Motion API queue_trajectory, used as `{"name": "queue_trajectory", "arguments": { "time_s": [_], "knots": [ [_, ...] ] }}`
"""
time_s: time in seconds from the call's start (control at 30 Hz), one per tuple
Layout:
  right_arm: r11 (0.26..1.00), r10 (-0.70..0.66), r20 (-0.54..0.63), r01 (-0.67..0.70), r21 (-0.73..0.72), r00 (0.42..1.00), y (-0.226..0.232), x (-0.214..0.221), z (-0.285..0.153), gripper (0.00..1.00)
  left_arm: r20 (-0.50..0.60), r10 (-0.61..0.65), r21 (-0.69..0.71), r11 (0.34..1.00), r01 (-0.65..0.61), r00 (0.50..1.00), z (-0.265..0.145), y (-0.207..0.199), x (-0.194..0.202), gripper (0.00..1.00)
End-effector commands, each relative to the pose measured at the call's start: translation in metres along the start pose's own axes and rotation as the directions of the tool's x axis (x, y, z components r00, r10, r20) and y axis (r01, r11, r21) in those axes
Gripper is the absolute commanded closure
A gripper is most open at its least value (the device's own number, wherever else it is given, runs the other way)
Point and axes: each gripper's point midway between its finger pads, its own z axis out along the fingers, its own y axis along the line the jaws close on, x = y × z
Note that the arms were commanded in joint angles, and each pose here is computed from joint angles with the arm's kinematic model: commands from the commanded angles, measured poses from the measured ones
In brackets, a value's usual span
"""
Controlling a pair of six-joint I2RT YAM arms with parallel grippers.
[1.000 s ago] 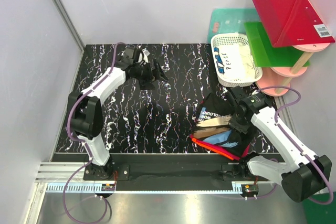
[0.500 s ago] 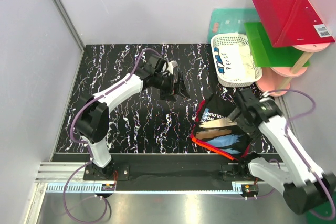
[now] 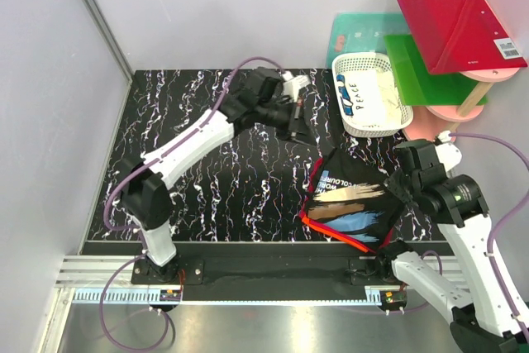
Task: Fold and stack the t-shirts
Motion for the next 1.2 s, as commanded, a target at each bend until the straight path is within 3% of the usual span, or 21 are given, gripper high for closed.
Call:
{"name": "queue_trajectory", "arguments": {
  "time_s": [0.0,0.27,0.63,0.9,1.17],
  "knots": [
    [0.999,-0.005,-0.036,0.004,-0.032,0.999,0.015,0.009,0.014,1.0,-0.124,-0.002,0.155,0.988,0.021,0.992,0.038,-0.042,0.011,1.0],
    [0.996,-0.039,-0.255,0.059,0.071,0.966,0.012,0.062,0.054,1.0,-0.23,-0.096,0.12,0.985,0.127,0.968,0.073,-0.024,0.037,1.0],
    [0.937,-0.107,-0.364,0.216,0.274,0.925,0.009,0.093,0.13,1.0,-0.218,-0.081,0.112,0.988,0.108,0.972,0.061,-0.021,0.04,1.0],
    [0.902,-0.17,-0.354,0.29,0.319,0.92,0.029,0.084,0.168,1.0,-0.223,-0.055,0.134,0.987,0.086,0.973,0.052,-0.026,0.044,1.0],
    [0.975,-0.159,-0.154,0.18,0.128,0.975,0.067,0.022,0.112,1.0,-0.245,-0.052,0.152,0.984,0.092,0.968,0.054,-0.031,0.047,1.0]
  ]
}}
